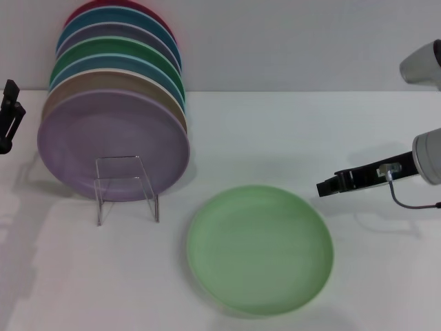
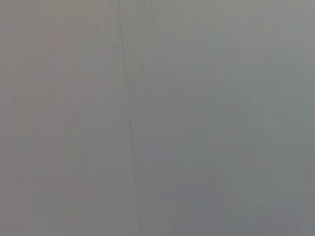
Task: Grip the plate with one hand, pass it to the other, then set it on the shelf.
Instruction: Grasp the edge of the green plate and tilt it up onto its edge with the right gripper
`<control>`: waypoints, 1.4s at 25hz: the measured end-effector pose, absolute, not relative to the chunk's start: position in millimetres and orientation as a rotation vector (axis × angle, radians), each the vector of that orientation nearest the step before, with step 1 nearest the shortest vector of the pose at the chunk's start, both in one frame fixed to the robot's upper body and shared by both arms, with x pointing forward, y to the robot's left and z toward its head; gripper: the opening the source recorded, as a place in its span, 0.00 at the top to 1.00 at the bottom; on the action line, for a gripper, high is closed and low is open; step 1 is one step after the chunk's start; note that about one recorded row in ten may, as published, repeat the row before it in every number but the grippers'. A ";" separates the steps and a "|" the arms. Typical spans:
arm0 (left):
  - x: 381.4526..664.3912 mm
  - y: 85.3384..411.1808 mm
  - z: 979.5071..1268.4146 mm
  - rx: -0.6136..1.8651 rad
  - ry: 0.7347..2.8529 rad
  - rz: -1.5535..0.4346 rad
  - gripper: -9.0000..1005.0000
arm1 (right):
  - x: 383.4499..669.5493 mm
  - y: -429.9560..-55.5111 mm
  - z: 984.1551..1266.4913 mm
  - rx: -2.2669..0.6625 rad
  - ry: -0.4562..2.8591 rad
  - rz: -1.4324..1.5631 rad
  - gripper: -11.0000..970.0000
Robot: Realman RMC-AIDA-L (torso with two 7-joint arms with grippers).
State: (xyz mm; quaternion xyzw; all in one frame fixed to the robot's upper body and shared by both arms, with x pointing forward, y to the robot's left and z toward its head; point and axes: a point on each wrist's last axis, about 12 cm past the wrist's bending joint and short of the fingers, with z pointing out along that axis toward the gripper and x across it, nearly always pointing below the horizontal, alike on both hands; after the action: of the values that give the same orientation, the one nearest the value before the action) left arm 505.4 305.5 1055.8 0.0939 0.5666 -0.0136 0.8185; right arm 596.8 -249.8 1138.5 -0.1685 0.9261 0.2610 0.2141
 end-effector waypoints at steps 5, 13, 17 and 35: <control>505.8 305.4 1055.6 0.198 1.210 -0.028 0.19 | 603.4 -245.5 1147.7 -0.522 2.651 0.626 0.88; 505.7 305.5 1055.0 0.197 1.213 -0.027 0.19 | 609.4 -236.1 1153.0 -0.568 2.691 0.582 0.62; 505.5 305.6 1054.8 0.198 1.214 -0.026 0.19 | 609.2 -227.9 1145.1 -0.612 2.720 0.572 0.53; 508.8 305.3 1055.2 0.204 1.218 -0.026 0.19 | 609.8 -217.4 1127.4 -0.627 2.759 0.540 0.25</control>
State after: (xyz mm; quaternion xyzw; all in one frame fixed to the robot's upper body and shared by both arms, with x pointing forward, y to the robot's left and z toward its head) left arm 508.8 305.3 1055.2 0.0956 0.5711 -0.0120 0.8152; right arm 609.8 -217.4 1127.4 -0.2159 0.9497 0.1858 0.1302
